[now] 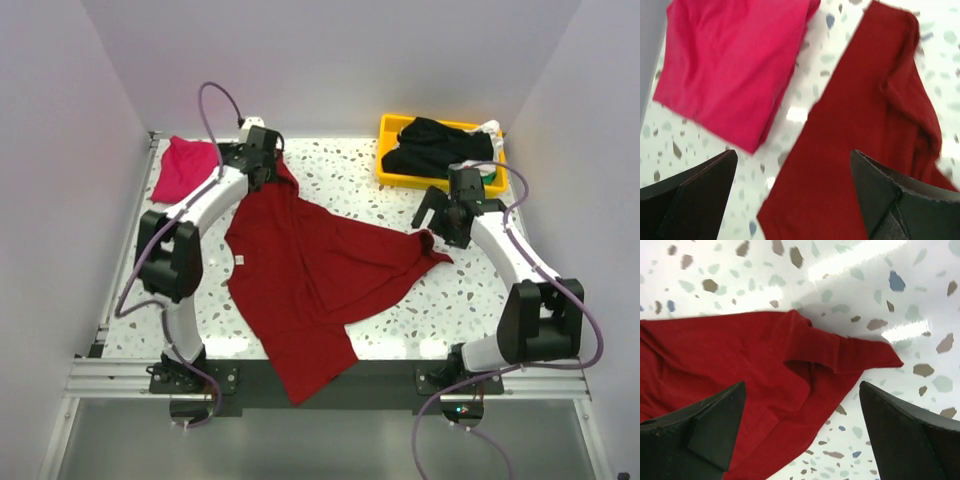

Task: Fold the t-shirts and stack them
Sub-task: Flatten the tshirt out

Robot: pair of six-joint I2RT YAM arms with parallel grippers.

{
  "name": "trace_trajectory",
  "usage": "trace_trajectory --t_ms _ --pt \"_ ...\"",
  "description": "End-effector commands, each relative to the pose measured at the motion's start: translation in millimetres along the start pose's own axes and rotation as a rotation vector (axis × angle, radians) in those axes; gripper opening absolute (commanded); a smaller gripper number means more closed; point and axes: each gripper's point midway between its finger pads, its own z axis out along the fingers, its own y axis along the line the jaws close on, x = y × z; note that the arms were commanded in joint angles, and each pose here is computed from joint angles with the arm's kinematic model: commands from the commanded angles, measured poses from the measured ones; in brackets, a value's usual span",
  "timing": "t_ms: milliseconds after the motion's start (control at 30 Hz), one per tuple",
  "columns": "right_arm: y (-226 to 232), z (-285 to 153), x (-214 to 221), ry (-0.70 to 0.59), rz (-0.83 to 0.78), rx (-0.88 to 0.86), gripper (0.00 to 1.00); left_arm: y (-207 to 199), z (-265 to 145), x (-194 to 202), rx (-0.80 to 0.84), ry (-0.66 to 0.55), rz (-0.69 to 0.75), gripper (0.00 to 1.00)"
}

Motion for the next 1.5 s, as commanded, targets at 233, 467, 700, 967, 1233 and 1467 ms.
trace_trajectory --t_ms 233,467,700,967,1233,1467 --pt "82.8 11.9 41.1 0.02 -0.358 -0.175 0.99 -4.7 -99.9 105.2 0.242 0.126 -0.208 1.0" --pt "56.3 47.1 60.6 0.114 -0.358 -0.004 0.99 0.1 -103.8 174.0 0.259 0.234 -0.192 1.0" --pt "-2.6 68.5 0.6 0.061 -0.166 0.107 0.99 -4.4 -86.4 201.8 0.226 0.284 -0.165 1.0" --pt "11.7 73.8 0.0 0.067 -0.21 0.016 0.99 -4.6 -46.6 206.0 0.135 0.325 -0.118 1.0" --pt "-7.2 74.4 56.3 0.185 -0.163 0.004 0.99 -33.5 23.1 134.9 0.135 0.248 -0.109 1.0" --pt "-2.2 31.8 54.2 0.135 -0.158 -0.059 0.98 -71.4 50.7 64.8 0.22 0.156 -0.081 1.0"
